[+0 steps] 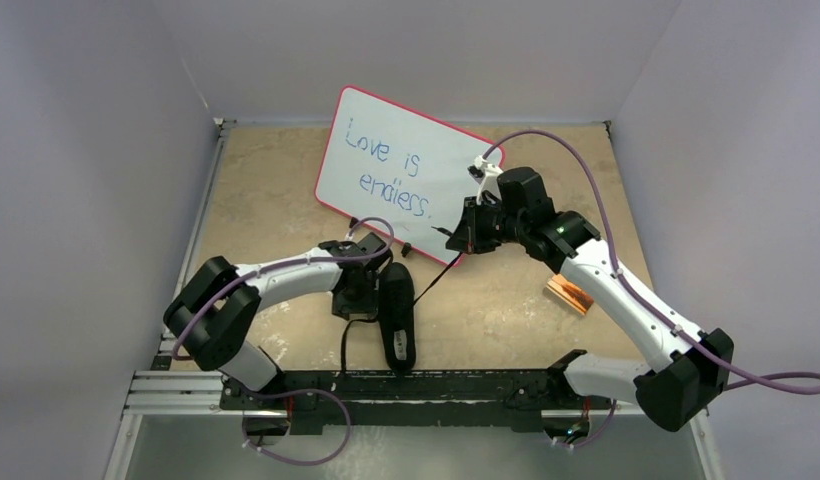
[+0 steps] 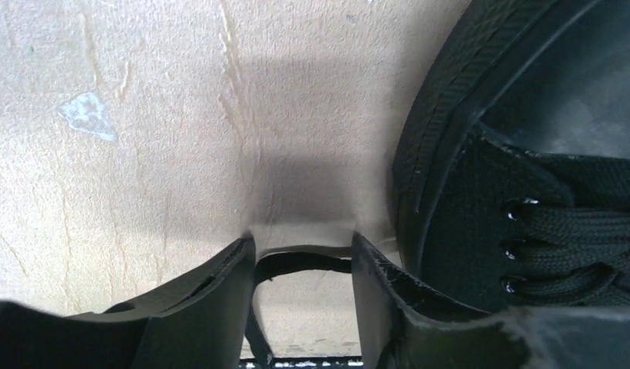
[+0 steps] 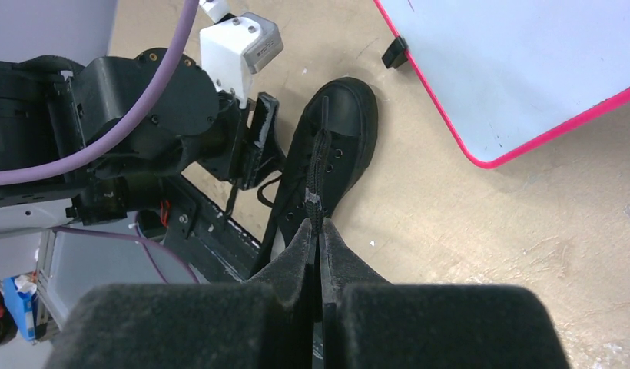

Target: Tie the shoes

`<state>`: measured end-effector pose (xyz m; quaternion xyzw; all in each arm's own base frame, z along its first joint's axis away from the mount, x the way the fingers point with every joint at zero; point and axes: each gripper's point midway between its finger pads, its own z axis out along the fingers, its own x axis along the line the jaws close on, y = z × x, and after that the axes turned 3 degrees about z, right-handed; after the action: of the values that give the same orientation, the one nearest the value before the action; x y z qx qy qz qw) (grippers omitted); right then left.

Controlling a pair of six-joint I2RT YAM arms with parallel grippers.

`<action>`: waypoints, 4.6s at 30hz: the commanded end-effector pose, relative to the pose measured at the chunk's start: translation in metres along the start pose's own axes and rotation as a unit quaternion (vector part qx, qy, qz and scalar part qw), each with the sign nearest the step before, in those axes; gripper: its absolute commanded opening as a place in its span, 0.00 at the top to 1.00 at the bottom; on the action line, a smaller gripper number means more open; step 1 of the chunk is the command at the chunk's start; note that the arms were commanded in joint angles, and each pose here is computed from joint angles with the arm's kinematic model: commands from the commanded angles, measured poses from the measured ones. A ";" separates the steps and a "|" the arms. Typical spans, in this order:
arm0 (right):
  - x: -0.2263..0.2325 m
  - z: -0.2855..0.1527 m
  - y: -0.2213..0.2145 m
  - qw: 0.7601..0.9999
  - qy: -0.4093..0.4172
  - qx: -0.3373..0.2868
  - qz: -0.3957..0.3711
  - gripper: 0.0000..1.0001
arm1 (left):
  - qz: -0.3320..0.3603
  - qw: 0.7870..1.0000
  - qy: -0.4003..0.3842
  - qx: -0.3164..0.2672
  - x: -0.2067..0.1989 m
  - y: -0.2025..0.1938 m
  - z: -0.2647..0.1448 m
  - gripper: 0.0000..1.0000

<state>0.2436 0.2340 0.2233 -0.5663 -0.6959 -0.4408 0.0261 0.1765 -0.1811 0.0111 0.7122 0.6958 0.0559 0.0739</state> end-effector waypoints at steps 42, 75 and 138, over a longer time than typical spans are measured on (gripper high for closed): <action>-0.037 -0.026 0.033 0.996 -0.075 -0.047 -0.012 0.94 | 0.137 0.964 -0.140 -0.181 -0.080 -0.016 -0.071 0.43; -0.032 -0.032 0.030 0.997 -0.059 -0.052 0.000 0.94 | 0.252 0.935 -0.096 -0.230 -0.080 0.011 -0.010 0.85; 0.026 -0.011 -0.018 0.992 0.058 0.077 0.079 1.00 | 0.102 0.828 -0.411 -0.368 -0.129 0.057 -0.155 1.00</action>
<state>0.2205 0.2623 0.2239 -0.5873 -0.6707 -0.4340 0.1301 0.1991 -0.2775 0.1440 0.6609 0.5394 0.0382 0.5204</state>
